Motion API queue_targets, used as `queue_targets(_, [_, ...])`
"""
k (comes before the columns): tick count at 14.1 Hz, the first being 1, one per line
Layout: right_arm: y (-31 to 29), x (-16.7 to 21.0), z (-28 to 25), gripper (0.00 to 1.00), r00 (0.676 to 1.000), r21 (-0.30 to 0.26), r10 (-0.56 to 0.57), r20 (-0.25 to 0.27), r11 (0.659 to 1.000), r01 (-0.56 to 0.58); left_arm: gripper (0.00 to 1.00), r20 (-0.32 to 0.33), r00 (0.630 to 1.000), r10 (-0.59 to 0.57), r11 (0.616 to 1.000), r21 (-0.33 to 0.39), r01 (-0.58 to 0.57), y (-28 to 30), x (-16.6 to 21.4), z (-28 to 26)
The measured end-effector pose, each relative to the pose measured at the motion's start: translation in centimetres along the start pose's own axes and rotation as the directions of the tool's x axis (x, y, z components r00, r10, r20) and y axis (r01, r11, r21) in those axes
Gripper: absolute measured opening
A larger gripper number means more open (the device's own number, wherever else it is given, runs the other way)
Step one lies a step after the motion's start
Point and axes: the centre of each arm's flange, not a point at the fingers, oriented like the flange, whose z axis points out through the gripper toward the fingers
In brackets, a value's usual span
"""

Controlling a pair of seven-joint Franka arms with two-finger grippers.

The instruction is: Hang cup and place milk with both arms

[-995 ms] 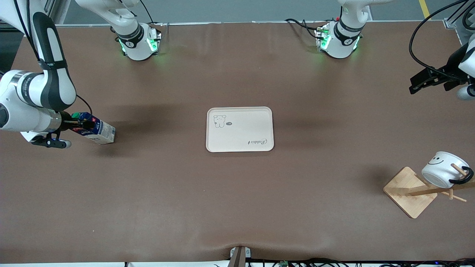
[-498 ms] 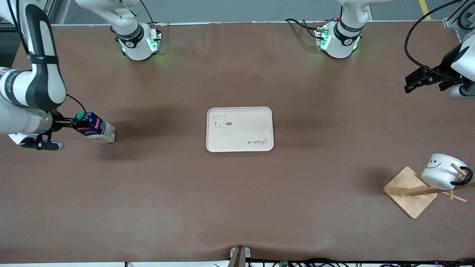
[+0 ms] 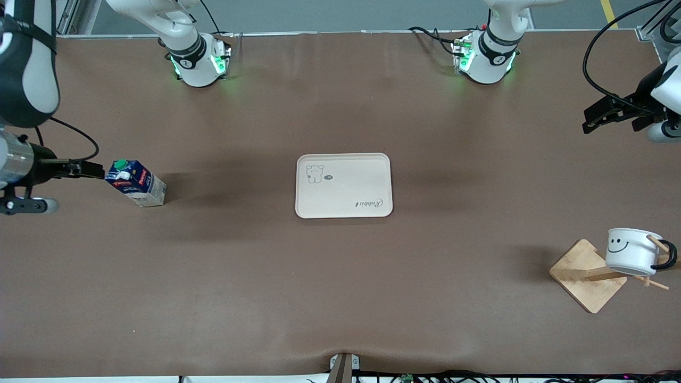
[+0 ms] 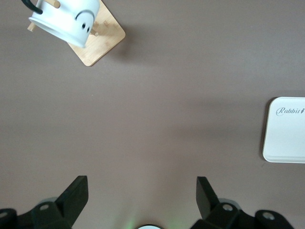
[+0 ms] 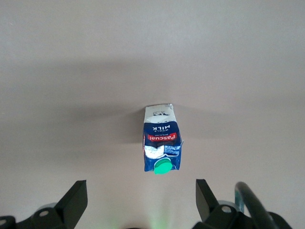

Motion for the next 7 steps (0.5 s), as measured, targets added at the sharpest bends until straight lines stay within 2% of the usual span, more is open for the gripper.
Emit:
queue_targets(2, [0.1, 0.1, -1.7, 1.0, 0.999, 0.012, -0.001, -0.037, 1.0, 0.002, 1.0, -0.001, 1.0, -0.001, 1.0, 0.0, 0.001, 0.0, 0.0, 0.0])
queue_targets(5, [0.2, -0.7, -3.2, 1.0, 0.998, 0.035, -0.003, -0.065, 0.999, 0.006, 1.0, -0.001, 1.0, -0.013, 1.0, -0.001, 0.013, -0.7, 0.0, 0.0])
queue_targets(7, [1.2, -1.8, -3.9, 1.0, 0.993, 0.056, -0.001, -0.12, 0.998, 0.008, 1.0, -0.001, 1.0, -0.016, 1.0, -0.002, 0.016, -0.9, 0.0, 0.0])
